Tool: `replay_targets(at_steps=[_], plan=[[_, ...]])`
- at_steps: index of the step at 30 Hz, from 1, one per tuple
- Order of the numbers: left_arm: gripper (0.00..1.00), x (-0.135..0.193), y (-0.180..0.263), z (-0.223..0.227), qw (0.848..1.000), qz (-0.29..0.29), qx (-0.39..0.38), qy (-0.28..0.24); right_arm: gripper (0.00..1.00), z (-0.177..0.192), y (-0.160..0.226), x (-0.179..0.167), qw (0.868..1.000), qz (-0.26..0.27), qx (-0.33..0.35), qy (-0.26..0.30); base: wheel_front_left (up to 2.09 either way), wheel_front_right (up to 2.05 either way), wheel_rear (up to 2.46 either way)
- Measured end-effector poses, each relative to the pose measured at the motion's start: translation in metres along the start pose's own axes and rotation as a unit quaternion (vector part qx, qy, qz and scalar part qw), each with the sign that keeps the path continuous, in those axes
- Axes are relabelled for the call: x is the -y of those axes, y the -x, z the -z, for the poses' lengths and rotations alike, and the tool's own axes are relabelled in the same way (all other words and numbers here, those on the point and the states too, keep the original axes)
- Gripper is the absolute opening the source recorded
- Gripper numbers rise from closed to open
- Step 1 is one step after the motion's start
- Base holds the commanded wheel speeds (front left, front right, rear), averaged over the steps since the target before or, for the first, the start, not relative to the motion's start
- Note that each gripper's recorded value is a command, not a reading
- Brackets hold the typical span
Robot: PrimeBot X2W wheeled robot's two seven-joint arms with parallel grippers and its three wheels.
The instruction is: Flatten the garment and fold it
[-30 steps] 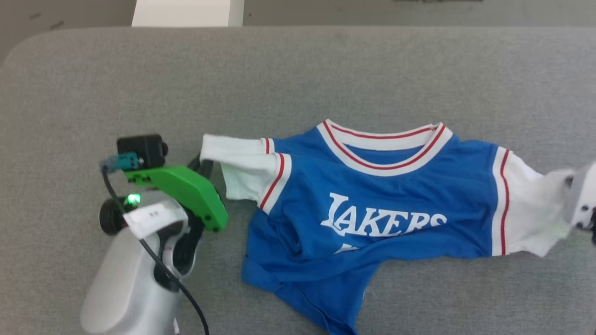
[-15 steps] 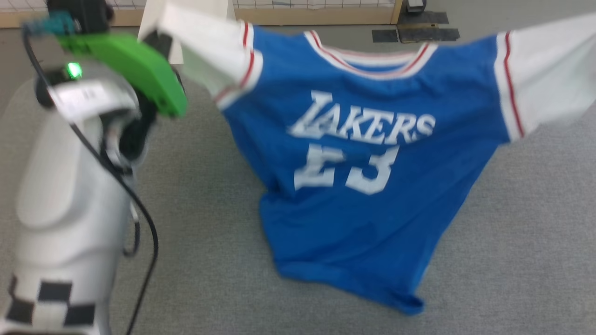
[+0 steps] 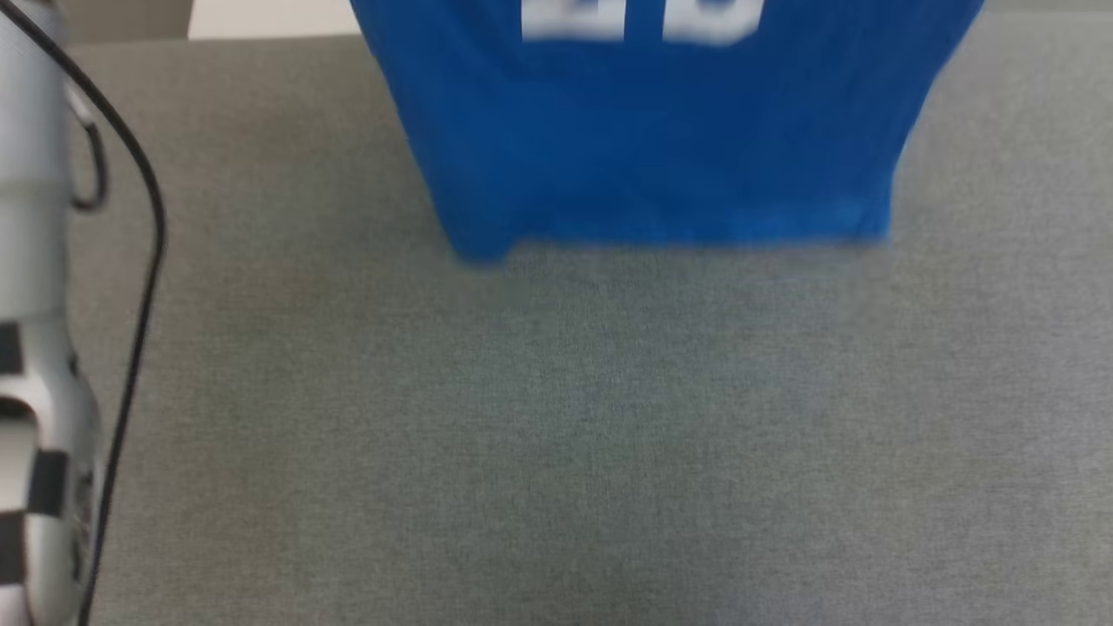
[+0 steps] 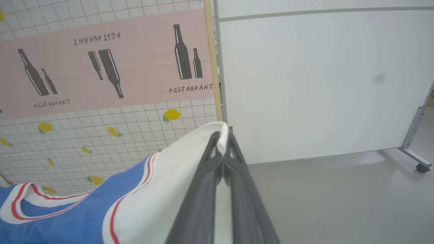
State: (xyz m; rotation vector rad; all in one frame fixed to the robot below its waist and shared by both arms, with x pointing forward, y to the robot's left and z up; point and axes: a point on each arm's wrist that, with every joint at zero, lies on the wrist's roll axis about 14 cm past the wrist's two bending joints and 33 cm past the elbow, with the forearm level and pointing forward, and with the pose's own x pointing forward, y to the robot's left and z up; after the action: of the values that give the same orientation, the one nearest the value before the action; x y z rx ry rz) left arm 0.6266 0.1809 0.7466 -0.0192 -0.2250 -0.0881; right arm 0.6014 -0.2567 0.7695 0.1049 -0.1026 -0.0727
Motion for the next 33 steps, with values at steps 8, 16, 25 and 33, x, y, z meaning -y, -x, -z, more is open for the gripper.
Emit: replay_targets(at_steps=[8, 16, 25, 33], plan=[[0.00, -0.021, -0.034, 0.004, 0.997, -0.036, 0.059, 0.016, 0.00, -0.015, -0.039, -0.009, 0.997, -0.002, 0.074, 0.002, 0.00, 0.00, 0.00], [0.00, -0.031, -0.037, 0.073, 0.999, -0.038, 0.004, 0.028, 0.00, 0.036, -0.064, -0.016, 0.999, -0.025, 0.040, 0.002, 0.00, 0.00, 0.00], [0.00, -0.030, 0.031, 0.171, 0.992, -0.029, -0.092, 0.079, 0.00, 0.132, -0.030, 0.001, 0.998, -0.044, -0.041, -0.034, 0.00, 0.00, 0.00], [0.00, -0.004, 0.151, 0.242, 0.970, -0.027, -0.197, 0.139, 0.00, 0.227, 0.077, 0.026, 0.985, -0.031, -0.150, -0.079, 0.00, 0.00, 0.00]])
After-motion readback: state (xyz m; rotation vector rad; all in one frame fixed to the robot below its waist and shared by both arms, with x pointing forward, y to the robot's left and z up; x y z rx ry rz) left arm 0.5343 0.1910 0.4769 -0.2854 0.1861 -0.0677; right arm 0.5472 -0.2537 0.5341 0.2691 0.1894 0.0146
